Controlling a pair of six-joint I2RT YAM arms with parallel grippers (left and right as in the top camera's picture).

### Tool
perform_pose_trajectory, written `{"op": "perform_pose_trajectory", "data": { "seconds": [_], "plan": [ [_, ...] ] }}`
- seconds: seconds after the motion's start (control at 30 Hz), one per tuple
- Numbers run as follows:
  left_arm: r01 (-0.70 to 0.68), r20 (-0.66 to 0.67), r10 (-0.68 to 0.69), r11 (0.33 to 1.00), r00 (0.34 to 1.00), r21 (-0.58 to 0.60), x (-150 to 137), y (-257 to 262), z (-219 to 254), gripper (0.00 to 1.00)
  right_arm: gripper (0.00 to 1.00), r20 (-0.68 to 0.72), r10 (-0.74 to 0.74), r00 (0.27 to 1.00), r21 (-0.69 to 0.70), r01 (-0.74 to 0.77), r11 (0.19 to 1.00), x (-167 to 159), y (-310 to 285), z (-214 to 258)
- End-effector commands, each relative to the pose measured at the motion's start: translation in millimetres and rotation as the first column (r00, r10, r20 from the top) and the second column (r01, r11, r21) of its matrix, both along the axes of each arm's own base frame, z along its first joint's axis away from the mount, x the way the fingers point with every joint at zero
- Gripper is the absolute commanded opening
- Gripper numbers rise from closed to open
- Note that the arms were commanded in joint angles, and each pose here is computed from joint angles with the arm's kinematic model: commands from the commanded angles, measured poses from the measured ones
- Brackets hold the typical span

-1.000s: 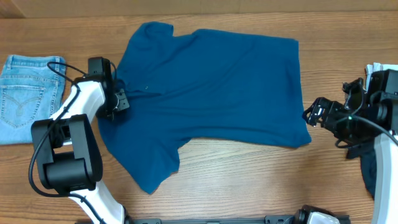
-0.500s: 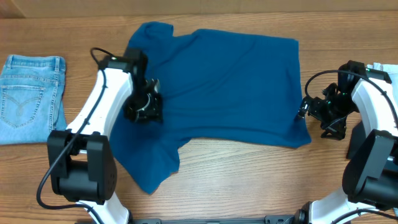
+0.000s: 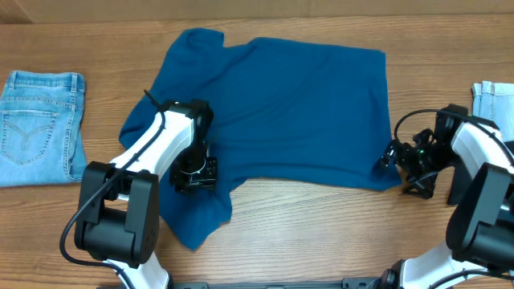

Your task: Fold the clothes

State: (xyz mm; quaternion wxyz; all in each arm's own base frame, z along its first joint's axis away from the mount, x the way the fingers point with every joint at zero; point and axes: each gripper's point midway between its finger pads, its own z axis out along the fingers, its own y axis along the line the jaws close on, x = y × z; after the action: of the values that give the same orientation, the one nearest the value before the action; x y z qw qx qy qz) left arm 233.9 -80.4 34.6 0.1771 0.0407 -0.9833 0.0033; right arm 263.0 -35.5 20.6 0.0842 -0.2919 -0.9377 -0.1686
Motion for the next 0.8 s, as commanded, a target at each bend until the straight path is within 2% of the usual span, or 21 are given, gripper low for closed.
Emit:
{"op": "perform_pose_trajectory", "data": {
  "seconds": [0.0, 0.07, 0.1, 0.13, 0.17, 0.2, 0.33, 0.53, 0.77],
  "plan": [
    [-0.018, 0.004, 0.018, 1.000, 1.000, 0.024, -1.9, 1.1, 1.4, 0.45, 1.00, 0.021, -0.018, 1.000, 0.024, 0.018, 1.000, -0.2, 6.0, -7.1],
    [-0.017, 0.005, 0.017, 1.000, 1.000, 0.024, -1.6, 1.2, 1.3, 0.45, 0.97, 0.037, -0.028, 0.999, 0.017, 0.027, 0.999, 2.1, 5.2, -11.9],
    [-0.010, 0.010, 0.010, 1.000, 1.000, 0.020, -0.5, 0.8, 0.9, 0.45, 0.87, 0.057, -0.027, 0.998, 0.011, 0.027, 1.000, 5.9, 3.8, -14.4],
    [-0.003, 0.015, 0.003, 1.000, 1.000, 0.016, 0.8, 0.5, 0.5, 0.45, 0.55, 0.067, -0.030, 0.997, 0.007, 0.029, 1.000, 8.1, 3.1, -15.2],
    [-0.003, 0.016, 0.003, 1.000, 1.000, 0.016, 1.0, 0.5, 0.4, 0.45, 0.15, 0.070, -0.030, 0.997, 0.006, 0.030, 1.000, 8.8, 2.9, -15.3],
    [-0.004, 0.016, 0.003, 1.000, 1.000, 0.016, 1.0, 0.6, 0.4, 0.46, 0.04, 0.066, -0.030, 0.997, 0.008, 0.030, 1.000, 8.0, 3.2, -15.1],
    [-0.002, 0.019, 0.002, 1.000, 1.000, 0.015, 1.6, 0.5, 0.3, 0.44, 0.04, 0.057, -0.067, 0.996, 0.006, 0.067, 0.998, 8.7, -2.0, -10.9],
    [0.014, -0.014, -0.014, 1.000, 1.000, 0.014, -6.1, 1.7, 3.4, 0.40, 0.04, 0.103, -0.192, 0.976, -0.023, 0.195, 0.981, 30.9, -54.4, 44.2],
    [-0.007, -0.051, 0.009, 0.999, 0.999, 0.037, -26.4, 6.0, 28.2, 0.41, 0.04, 0.094, -0.160, 0.983, -0.077, 0.168, 0.983, 26.7, -63.2, 42.8]
  ]
}}
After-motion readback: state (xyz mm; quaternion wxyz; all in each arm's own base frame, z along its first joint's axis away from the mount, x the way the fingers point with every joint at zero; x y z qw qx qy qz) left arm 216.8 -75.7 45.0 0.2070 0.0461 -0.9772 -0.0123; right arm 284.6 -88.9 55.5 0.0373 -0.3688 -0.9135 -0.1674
